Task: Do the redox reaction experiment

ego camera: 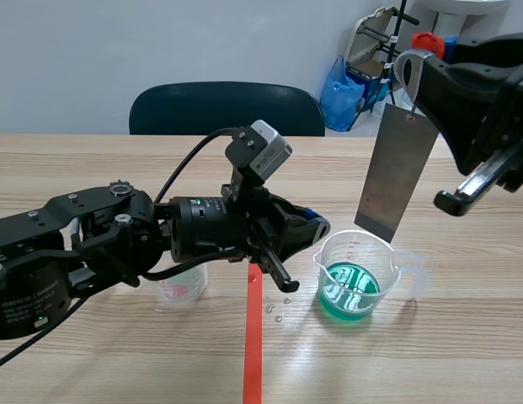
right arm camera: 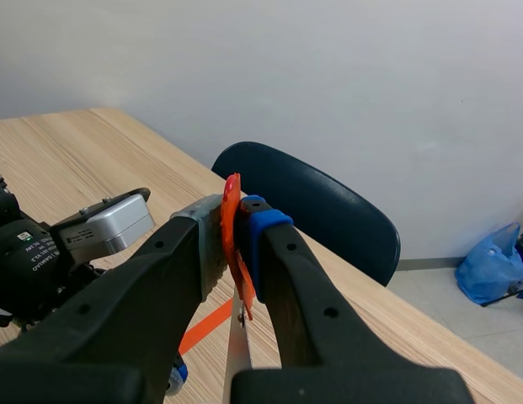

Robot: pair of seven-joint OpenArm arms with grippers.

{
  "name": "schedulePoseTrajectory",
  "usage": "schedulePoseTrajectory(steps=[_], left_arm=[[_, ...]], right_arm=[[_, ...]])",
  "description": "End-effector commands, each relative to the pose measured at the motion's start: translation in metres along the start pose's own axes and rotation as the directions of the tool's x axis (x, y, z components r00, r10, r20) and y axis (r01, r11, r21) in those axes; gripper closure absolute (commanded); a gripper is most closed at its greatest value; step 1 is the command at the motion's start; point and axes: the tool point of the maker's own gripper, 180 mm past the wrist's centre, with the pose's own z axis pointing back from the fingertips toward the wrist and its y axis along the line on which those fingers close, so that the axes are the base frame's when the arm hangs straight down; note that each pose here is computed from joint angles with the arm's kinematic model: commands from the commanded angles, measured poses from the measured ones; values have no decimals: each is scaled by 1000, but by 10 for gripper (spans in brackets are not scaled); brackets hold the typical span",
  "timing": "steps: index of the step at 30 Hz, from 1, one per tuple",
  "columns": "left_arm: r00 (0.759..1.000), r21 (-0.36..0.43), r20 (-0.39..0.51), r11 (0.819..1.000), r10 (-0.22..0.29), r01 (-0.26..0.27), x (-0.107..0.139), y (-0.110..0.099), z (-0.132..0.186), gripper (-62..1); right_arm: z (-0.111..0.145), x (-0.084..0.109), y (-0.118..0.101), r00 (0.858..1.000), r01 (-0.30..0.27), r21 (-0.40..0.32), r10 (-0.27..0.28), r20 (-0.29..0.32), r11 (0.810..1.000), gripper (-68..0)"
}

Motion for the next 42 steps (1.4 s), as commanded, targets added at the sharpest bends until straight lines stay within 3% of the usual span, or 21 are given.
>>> schedulePoseTrajectory(steps=[1,6,10,15,19,23,28,35,37,39,42], left_arm=[[999,-13,41,1000,-8,8,14,-4,-2,-27],[1000,4,24,1000,0,0,5,-1,5,-27],[1000,58,14,998,3,-4,-9,16,31,-27],[1000,192,15,981,-4,1,-15,44,101,-27],[1000,291,-2,957,-16,16,-22,48,168,-27],[1000,379,-13,925,21,-14,-41,37,229,-27],[997,489,32,869,76,-82,-65,7,294,-27],[998,604,57,794,40,-67,-76,-60,359,-28],[999,634,31,773,15,-31,-76,-76,374,-29],[999,658,-3,753,-37,29,-72,-83,384,-76],[994,682,-39,724,-104,103,-67,-85,393,-266]], right_arm=[[-2,13,-1,999,-15,5,15,41,1000,-15],[-2,13,-1,999,-15,5,15,41,1000,-15],[-2,13,-1,999,-15,5,15,41,1000,-15],[-2,13,-1,999,-15,5,15,41,1000,-15],[-2,13,-1,999,-15,5,15,41,1000,-15],[-2,13,-1,999,-15,5,15,41,1000,-15],[-2,13,-1,999,-15,5,15,41,1000,-15],[-2,13,-1,999,-15,5,15,41,1000,-15],[-2,13,-1,999,-15,5,15,41,1000,-15],[-2,13,-1,999,-15,5,15,41,1000,-15],[-2,13,-1,999,-15,5,15,41,1000,-15]])
